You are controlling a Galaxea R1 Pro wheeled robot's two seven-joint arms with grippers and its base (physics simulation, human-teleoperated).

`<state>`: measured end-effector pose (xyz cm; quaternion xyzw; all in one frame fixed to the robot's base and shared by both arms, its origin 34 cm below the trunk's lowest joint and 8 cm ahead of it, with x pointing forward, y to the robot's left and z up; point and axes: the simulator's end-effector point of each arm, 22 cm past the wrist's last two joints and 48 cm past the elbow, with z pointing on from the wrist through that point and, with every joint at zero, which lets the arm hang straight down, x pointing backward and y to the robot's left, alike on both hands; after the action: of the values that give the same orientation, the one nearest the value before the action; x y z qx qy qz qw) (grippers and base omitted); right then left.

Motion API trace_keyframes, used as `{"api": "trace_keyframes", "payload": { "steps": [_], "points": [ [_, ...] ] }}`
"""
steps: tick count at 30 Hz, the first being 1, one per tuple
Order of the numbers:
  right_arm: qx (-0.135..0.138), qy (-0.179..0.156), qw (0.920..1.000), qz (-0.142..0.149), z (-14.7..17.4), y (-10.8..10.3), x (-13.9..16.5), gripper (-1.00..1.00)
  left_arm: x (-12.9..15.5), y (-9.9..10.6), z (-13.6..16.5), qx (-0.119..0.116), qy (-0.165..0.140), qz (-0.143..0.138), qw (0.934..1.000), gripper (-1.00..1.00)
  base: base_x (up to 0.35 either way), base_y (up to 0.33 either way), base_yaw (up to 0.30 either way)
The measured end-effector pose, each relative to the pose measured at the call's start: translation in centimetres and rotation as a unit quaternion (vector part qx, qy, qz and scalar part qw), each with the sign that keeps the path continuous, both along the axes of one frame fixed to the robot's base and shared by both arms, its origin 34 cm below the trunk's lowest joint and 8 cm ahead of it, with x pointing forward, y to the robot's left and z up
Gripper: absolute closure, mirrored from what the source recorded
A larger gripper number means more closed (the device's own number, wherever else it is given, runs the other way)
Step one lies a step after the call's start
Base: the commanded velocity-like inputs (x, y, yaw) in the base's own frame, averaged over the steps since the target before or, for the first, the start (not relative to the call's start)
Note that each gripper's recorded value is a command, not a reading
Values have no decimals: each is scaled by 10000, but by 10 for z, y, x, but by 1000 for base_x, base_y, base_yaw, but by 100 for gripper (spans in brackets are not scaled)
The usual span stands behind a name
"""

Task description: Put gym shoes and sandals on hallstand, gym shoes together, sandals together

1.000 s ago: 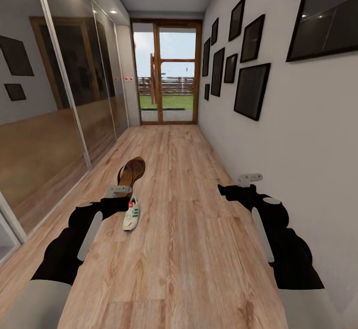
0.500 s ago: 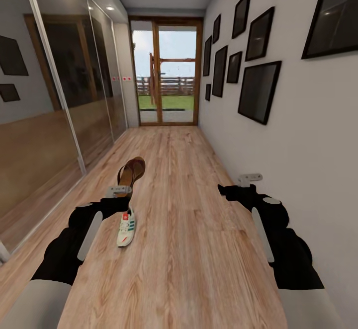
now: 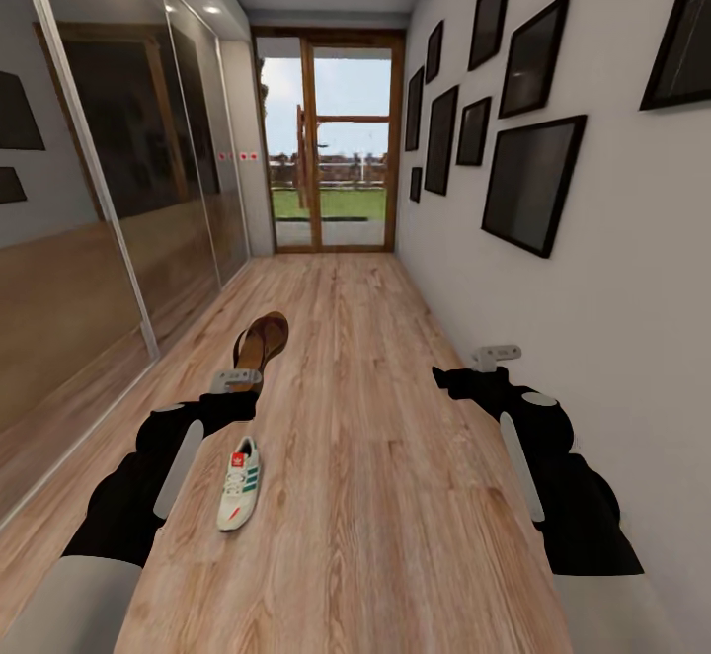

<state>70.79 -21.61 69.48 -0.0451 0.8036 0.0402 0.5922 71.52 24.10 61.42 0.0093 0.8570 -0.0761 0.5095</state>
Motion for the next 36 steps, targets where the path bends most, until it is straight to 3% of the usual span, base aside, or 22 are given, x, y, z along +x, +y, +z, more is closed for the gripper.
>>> {"api": "trace_keyframes", "payload": {
  "steps": [15,36],
  "points": [
    [-3,0,10000,-2,0,0,0,-100,0,0,0,3,3,-4,10000,100,349,-18,0],
    [-5,-6,10000,-6,1,0,0,-100,0,-1,0,-2,1,-6,10000,100,347,-127,0]
  ]
}}
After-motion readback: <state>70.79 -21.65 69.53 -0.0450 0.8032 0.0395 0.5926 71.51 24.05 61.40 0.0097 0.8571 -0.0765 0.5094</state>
